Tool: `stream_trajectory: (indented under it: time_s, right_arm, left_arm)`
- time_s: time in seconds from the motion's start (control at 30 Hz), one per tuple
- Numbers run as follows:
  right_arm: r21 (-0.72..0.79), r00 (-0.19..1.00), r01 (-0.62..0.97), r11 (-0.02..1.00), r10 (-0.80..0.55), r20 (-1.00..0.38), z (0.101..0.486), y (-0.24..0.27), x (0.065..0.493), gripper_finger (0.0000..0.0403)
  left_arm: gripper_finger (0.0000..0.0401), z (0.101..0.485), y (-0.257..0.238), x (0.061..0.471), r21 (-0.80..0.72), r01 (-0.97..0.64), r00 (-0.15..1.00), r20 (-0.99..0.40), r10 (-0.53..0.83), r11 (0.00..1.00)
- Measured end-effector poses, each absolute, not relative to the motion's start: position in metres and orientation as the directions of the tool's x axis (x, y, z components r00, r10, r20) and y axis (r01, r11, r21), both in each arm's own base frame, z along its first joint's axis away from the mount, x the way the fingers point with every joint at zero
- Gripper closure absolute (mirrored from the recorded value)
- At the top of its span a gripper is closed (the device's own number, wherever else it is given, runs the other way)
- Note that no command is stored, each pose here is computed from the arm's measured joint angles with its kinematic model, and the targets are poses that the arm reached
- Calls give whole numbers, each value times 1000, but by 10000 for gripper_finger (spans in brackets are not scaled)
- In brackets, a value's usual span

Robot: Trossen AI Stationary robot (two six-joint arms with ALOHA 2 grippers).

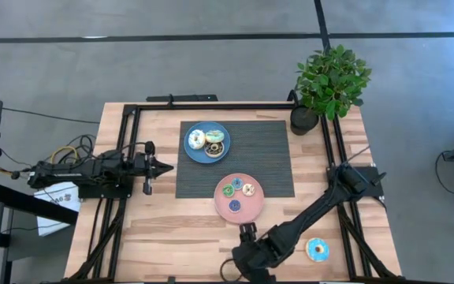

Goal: Pick & Place donuts
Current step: Put the small violet donut on the pink plate

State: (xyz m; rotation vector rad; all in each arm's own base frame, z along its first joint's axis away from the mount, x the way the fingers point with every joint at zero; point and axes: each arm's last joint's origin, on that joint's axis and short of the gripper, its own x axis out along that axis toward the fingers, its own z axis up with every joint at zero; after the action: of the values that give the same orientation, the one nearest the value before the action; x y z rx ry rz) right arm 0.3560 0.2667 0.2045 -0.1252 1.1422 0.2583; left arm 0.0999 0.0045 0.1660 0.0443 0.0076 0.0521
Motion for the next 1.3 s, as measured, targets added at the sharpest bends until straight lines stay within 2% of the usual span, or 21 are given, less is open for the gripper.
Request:
stream_trajectory:
  time_s: [0.23, 0.4, 0.6, 0.83, 1.3]
  right_arm:
    - [25, 399, -258, 966, 130, -908, 186, 267, 352, 107]
    - [54, 444, -262, 964, 170, -880, 174, 269, 353, 107]
    - [43, 446, -240, 970, 149, -882, 170, 268, 351, 107]
    - [83, 430, -255, 963, 191, -882, 146, 274, 359, 107]
    - [41, 419, -227, 973, 136, -898, 144, 273, 355, 107]
  left_arm:
    - [401, 166, 4, 100, 45, -53, 999, -7, 53, 998]
    - [401, 166, 4, 100, 45, -53, 999, -8, 53, 998]
    - [401, 166, 4, 100, 45, -53, 999, -8, 53, 998]
    - [401, 165, 4, 100, 45, -52, 999, -9, 53, 998]
    - [401, 165, 4, 100, 45, -52, 999, -9, 53, 998]
